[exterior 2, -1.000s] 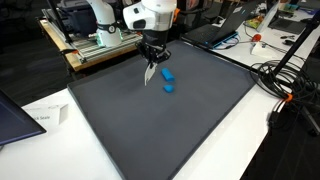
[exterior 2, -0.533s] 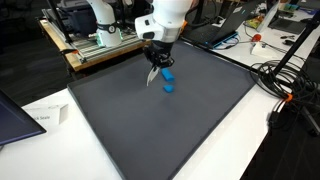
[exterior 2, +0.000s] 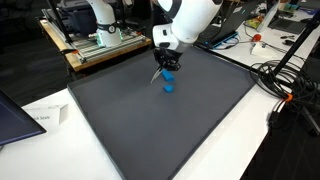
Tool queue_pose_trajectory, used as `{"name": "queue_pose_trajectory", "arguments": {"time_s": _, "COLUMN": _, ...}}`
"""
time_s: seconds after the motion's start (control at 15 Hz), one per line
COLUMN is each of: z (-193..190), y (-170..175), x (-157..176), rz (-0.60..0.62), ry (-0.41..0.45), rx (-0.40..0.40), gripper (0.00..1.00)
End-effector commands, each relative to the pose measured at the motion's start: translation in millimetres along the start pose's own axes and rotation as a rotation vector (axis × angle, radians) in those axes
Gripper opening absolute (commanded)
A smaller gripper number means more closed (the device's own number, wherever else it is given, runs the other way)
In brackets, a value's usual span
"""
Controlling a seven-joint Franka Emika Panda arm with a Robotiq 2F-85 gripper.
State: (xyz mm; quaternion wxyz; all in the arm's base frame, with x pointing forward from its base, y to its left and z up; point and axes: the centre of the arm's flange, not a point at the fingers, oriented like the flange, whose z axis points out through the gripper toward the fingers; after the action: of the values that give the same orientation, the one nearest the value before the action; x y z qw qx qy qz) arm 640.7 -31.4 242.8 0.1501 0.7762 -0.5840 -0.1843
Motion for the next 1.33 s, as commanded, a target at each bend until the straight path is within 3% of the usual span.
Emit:
{"name": "queue_pose_trajectory", "arguments": {"time_s": 0.0, "z": -5, "y": -28, "x": -3, "rz": 0.037, "ry": 0.009, "rx": -0.079, "gripper": 0.01}}
{"name": "queue_pose_trajectory", "arguments": {"time_s": 0.47, "z": 3, "y": -35, "x": 0, "rz": 0.075, "ry": -0.001, "rx": -0.151, "gripper": 0.01}}
{"name": "queue_pose_trajectory", "arguments": {"time_s": 0.8, "z": 8, "y": -27, "x": 1, "rz": 0.067, "ry": 0.008, "rx": -0.147, "gripper": 0.01}}
{"name": "queue_pose_trajectory", "arguments": {"time_s": 1.0, "z": 7, "y": -17, "x": -5, "rz": 0.047, "ry": 0.043, "rx": -0.109, "gripper": 0.01}}
{"name": "queue_pose_trajectory", "arguments": {"time_s": 1.27, "z": -1, "y": 1, "x": -22, "rz": 0.015, "ry": 0.094, "rx": 0.063, "gripper": 0.01}}
